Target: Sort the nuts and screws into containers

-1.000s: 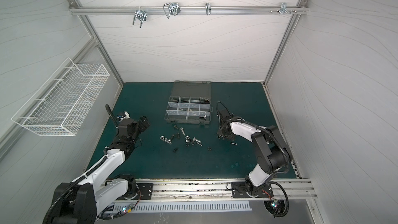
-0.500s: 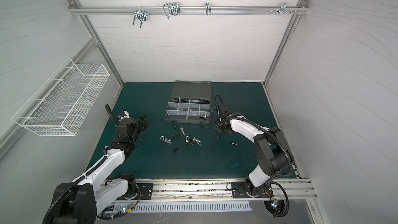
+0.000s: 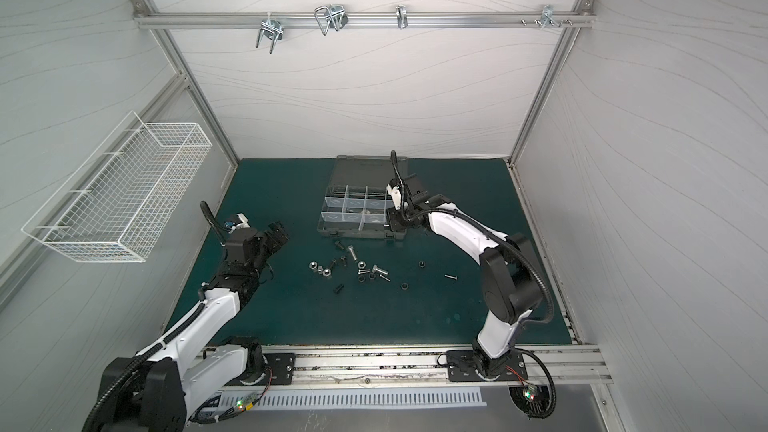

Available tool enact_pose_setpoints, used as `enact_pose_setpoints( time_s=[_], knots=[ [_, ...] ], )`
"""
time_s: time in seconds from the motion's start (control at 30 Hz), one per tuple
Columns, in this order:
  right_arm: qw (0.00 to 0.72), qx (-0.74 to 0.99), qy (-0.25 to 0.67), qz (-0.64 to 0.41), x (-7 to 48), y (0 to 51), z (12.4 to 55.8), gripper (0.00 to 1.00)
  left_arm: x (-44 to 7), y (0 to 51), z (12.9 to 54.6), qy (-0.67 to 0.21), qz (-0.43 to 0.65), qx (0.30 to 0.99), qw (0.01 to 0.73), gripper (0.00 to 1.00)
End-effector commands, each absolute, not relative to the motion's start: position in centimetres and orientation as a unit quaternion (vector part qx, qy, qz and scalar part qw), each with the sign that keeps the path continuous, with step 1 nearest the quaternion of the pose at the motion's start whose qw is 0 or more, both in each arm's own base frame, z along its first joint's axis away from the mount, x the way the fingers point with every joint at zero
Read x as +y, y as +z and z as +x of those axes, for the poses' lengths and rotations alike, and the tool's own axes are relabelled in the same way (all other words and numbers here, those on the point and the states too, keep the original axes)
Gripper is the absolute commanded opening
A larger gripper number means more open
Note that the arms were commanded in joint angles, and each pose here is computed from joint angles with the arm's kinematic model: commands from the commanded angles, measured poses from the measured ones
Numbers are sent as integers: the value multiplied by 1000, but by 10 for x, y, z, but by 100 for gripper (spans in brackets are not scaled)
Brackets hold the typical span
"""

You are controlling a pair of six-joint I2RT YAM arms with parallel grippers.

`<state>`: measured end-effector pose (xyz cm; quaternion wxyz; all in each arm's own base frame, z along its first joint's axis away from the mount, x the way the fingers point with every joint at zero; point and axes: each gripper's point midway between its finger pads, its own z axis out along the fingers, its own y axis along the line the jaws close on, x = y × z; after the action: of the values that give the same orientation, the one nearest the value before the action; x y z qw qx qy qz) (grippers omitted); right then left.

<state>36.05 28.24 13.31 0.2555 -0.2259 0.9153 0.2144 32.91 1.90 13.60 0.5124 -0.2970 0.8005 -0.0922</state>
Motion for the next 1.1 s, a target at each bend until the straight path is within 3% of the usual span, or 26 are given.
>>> enact_pose_setpoints(
  time_s=[0.0, 0.7, 1.07],
  knots=[
    [252, 887, 226, -314, 304, 134, 358, 5, 17, 159, 336, -111, -300, 783, 534, 100],
    [242, 867, 122, -418, 322, 89, 390, 8, 15, 160, 334, -120, -303, 782, 531, 100],
    [234, 867, 100, -428, 328, 72, 393, 20, 15, 160, 334, -121, -304, 782, 531, 100]
  ],
)
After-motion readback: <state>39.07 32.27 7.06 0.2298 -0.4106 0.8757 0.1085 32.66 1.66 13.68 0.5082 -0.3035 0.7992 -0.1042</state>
